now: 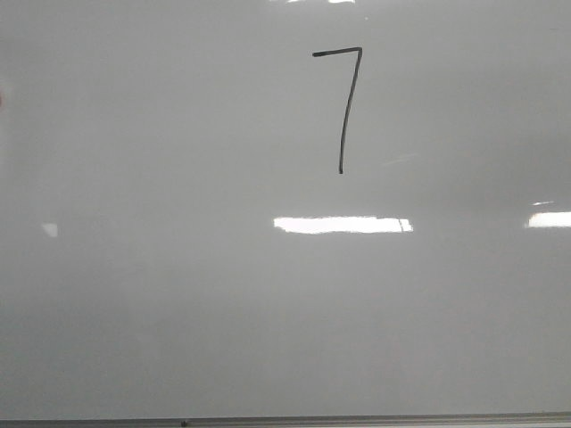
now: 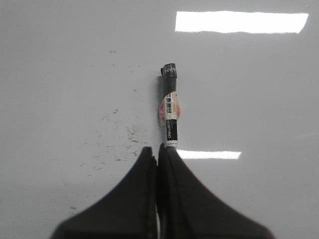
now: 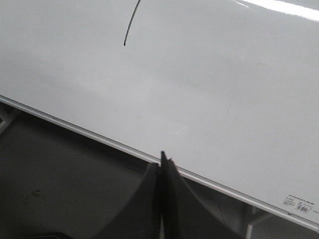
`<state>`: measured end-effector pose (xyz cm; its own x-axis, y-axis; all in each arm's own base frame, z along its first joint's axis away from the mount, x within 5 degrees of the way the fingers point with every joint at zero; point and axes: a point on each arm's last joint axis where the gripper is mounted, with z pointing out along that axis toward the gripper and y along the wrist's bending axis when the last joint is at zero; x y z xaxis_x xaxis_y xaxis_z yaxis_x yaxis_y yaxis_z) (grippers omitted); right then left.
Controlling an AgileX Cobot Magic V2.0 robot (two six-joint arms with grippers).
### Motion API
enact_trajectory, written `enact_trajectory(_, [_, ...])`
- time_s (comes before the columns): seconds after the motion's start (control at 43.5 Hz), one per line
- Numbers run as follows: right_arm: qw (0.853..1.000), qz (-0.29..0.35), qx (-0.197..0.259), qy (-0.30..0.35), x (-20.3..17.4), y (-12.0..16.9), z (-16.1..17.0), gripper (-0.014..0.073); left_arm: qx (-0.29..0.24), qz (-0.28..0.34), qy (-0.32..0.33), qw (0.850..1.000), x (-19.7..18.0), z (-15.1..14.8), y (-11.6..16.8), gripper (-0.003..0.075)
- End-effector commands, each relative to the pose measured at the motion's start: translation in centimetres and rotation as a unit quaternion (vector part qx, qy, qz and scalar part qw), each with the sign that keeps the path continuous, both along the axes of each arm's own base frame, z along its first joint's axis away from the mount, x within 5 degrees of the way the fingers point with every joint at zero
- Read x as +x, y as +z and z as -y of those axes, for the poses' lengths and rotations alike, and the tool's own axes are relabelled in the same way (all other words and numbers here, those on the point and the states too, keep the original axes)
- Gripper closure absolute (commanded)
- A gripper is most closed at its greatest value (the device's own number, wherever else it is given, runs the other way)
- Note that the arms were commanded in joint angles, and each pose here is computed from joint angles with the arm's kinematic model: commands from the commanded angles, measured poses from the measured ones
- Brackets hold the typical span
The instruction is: Write number 7 on whiteboard
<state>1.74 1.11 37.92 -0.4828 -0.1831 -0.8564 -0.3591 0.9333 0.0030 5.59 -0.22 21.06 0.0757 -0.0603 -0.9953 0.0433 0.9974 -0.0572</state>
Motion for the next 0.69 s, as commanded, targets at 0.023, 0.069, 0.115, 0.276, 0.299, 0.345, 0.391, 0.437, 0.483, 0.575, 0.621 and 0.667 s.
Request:
enact_trajectory(0.023, [0.999, 0.035, 0.007, -0.004, 0.42, 0.96, -0.07, 0.0663, 0.015, 0.042, 0.000, 0.999, -0.12, 0.02, 0.32, 0.0741])
enact_trajectory(0.069, [0.999, 0.035, 0.007, -0.004, 0.42, 0.96, -0.07, 0.0663, 0.019, 0.043, 0.001, 0.999, -0.12, 0.02, 0.34, 0.0741])
enact_trajectory(0.115, [0.999, 0.035, 0.007, -0.004, 0.42, 0.96, -0.07, 0.0663, 0.028, 0.045, 0.003, 0.999, -0.12, 0.00, 0.37, 0.0741])
enact_trajectory(0.276, [0.999, 0.035, 0.007, -0.004, 0.42, 0.96, -0.07, 0.0663, 0.032, 0.053, 0.008, 0.998, -0.15, -0.08, 0.52, 0.0741])
enact_trajectory(0.299, [0.999, 0.035, 0.007, -0.004, 0.42, 0.96, -0.07, 0.0663, 0.032, 0.053, 0.008, 0.998, -0.15, -0.08, 0.52, 0.0741])
enact_trajectory(0.345, [0.999, 0.035, 0.007, -0.004, 0.42, 0.96, -0.07, 0.0663, 0.032, 0.054, 0.008, 0.998, -0.15, -0.08, 0.54, 0.0741])
enact_trajectory(0.391, [0.999, 0.035, 0.007, -0.004, 0.42, 0.96, -0.07, 0.0663, 0.024, 0.053, 0.007, 0.998, -0.15, -0.08, 0.52, 0.0741])
enact_trajectory(0.437, [0.999, 0.035, 0.007, -0.004, 0.42, 0.96, -0.07, 0.0663, 0.021, 0.053, 0.006, 0.998, -0.15, -0.08, 0.52, 0.0741])
enact_trajectory(0.483, [0.999, 0.035, 0.007, -0.004, 0.42, 0.96, -0.07, 0.0663, 0.021, 0.053, 0.006, 0.998, -0.15, -0.08, 0.52, 0.0741])
enact_trajectory(0.575, [0.999, 0.035, 0.007, -0.004, 0.42, 0.96, -0.07, 0.0663, 0.021, 0.053, 0.006, 0.998, -0.15, -0.08, 0.52, 0.0741])
enact_trajectory(0.621, [0.999, 0.035, 0.007, -0.004, 0.42, 0.96, -0.07, 0.0663, 0.021, 0.053, 0.006, 0.998, -0.15, -0.08, 0.52, 0.0741])
enact_trajectory(0.667, [0.999, 0.035, 0.007, -0.004, 0.42, 0.96, -0.07, 0.0663, 0.021, 0.053, 0.006, 0.998, -0.15, -0.08, 0.52, 0.0741])
